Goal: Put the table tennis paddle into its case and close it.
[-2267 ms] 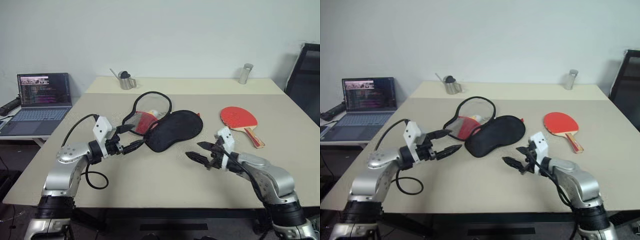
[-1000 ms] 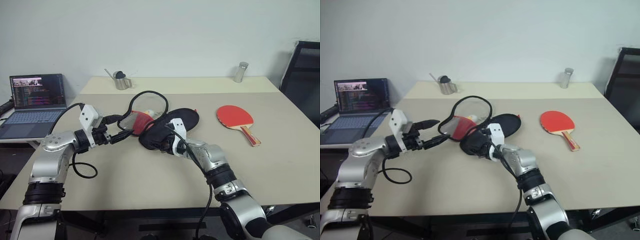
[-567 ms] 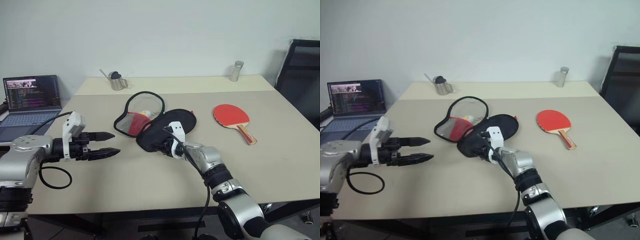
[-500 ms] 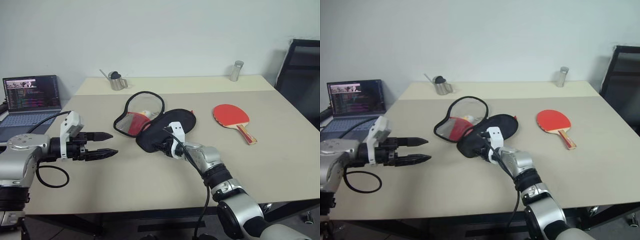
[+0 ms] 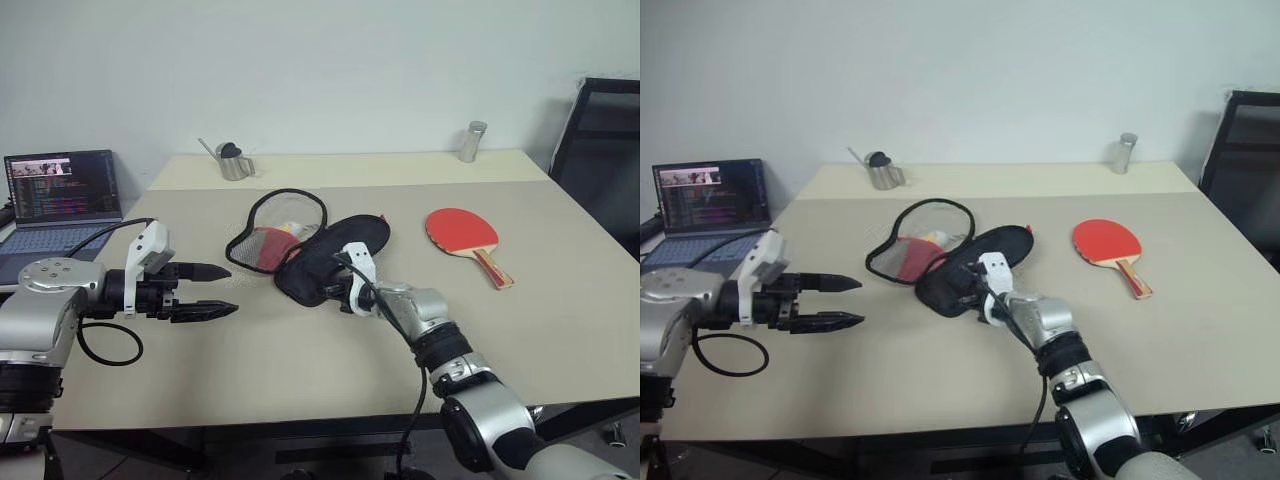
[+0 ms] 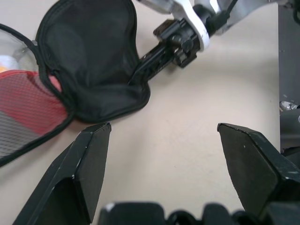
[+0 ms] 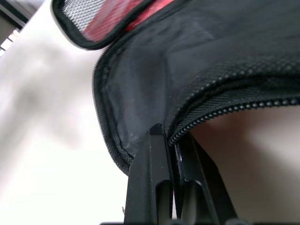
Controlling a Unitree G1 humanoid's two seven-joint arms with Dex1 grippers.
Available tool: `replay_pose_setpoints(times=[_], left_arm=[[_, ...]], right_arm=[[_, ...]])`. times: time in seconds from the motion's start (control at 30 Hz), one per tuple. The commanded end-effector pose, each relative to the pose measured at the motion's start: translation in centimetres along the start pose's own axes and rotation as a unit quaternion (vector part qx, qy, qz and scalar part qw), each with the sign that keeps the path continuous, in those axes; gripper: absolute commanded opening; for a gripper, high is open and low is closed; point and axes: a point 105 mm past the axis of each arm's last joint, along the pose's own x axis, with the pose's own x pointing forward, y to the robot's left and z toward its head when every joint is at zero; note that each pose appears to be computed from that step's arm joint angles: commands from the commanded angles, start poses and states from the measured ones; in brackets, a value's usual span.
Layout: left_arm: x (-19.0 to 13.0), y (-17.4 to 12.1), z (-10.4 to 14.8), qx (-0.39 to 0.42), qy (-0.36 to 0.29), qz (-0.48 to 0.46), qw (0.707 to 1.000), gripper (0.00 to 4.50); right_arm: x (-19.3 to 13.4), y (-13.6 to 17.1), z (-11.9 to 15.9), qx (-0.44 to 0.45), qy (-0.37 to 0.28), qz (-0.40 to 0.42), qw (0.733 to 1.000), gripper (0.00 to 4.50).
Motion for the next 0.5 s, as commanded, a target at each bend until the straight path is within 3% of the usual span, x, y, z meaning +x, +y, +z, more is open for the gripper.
replay_pose_setpoints(times=[0.03,0.5], left_arm=[[0.0,-0.2,1.6,0.031,-0.013,-0.008,0.999,3.98],[1.0,0.1,2.6,0.043,-0.028,-0.029,0.998,3.98]], right_arm=[[-1.6,-0.1,0.6,-0.013,-0.003,0.01,1.0,0.03],[-8.2,-2.7,-2.4,-0.052,0.079,0.001,0.996,0.03]])
